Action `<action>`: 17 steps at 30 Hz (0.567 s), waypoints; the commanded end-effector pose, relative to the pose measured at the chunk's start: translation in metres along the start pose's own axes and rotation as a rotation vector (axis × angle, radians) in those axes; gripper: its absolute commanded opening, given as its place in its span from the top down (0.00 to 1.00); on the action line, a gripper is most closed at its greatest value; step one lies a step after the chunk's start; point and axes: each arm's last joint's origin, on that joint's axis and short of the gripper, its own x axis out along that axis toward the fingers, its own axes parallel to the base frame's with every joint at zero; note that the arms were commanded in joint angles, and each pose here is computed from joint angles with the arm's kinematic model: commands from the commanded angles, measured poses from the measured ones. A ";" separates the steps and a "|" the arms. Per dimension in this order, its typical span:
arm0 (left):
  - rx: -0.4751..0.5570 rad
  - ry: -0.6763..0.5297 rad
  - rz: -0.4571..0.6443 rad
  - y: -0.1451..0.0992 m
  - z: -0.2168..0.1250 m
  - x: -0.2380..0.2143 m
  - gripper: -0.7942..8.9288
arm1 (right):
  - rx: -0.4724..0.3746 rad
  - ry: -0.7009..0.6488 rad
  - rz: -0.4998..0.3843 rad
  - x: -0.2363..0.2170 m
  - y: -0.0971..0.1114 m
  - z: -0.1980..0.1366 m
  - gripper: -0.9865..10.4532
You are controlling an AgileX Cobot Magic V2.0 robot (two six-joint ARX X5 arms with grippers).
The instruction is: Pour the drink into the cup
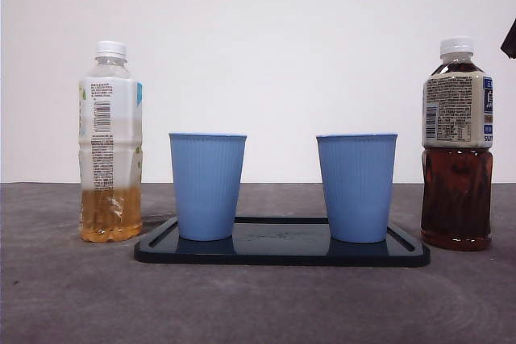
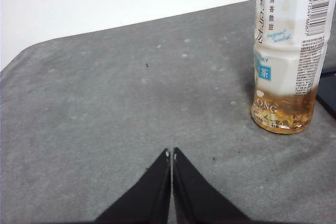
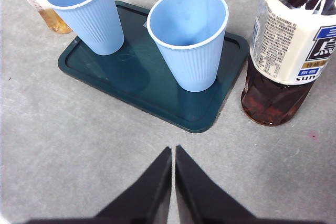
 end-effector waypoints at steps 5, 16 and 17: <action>-0.012 0.036 -0.005 -0.001 -0.007 0.001 0.91 | -0.057 -0.150 -0.051 -0.018 -0.004 0.005 0.91; -0.012 0.036 -0.005 -0.001 -0.007 0.001 0.91 | -0.199 -0.664 -0.396 -0.030 -0.038 -0.026 0.91; -0.012 0.036 -0.005 -0.001 -0.007 0.001 0.91 | -0.201 -0.682 -0.405 -0.027 -0.040 -0.031 0.91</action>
